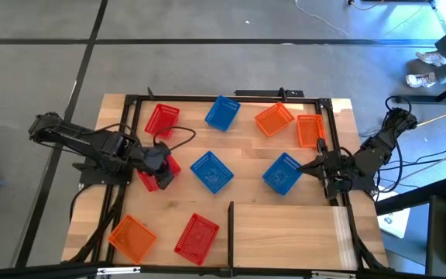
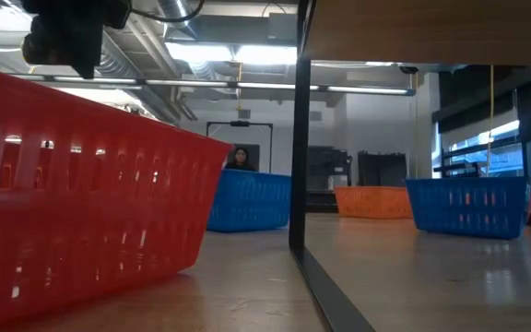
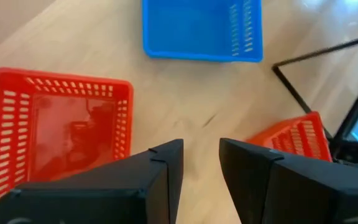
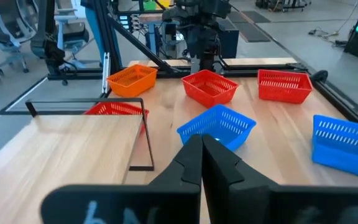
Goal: Stack baskets on shelf by color
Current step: Put the bottom left blue basket on the shelf
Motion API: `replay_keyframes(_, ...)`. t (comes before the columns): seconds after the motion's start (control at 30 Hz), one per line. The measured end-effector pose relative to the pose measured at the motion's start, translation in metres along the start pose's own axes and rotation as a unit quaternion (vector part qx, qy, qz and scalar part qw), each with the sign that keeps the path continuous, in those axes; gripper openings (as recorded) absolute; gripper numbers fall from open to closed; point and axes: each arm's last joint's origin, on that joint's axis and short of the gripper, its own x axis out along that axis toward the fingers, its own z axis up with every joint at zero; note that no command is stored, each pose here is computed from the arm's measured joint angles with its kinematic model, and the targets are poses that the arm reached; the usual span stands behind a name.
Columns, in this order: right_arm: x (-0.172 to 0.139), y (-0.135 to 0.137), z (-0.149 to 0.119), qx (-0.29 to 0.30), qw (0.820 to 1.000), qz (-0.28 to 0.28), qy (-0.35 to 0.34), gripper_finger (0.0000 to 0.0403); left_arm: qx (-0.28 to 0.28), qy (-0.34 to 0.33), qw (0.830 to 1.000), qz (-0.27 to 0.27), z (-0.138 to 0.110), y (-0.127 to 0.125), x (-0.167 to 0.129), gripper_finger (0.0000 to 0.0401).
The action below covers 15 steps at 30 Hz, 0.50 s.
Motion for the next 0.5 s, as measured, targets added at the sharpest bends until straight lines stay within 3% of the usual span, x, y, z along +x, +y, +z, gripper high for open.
replay_keyframes(0.17,-0.003,0.0,0.011,0.002,1.0,0.002,-0.007,0.0,-0.012,0.001,1.0,0.018,-0.007,0.005,0.01,0.0094)
replay_keyframes(0.5,-0.011,0.002,0.043,-0.049,0.999,-0.003,0.014,0.0,-0.029,0.032,0.997,0.07,-0.022,0.016,0.047,0.0094)
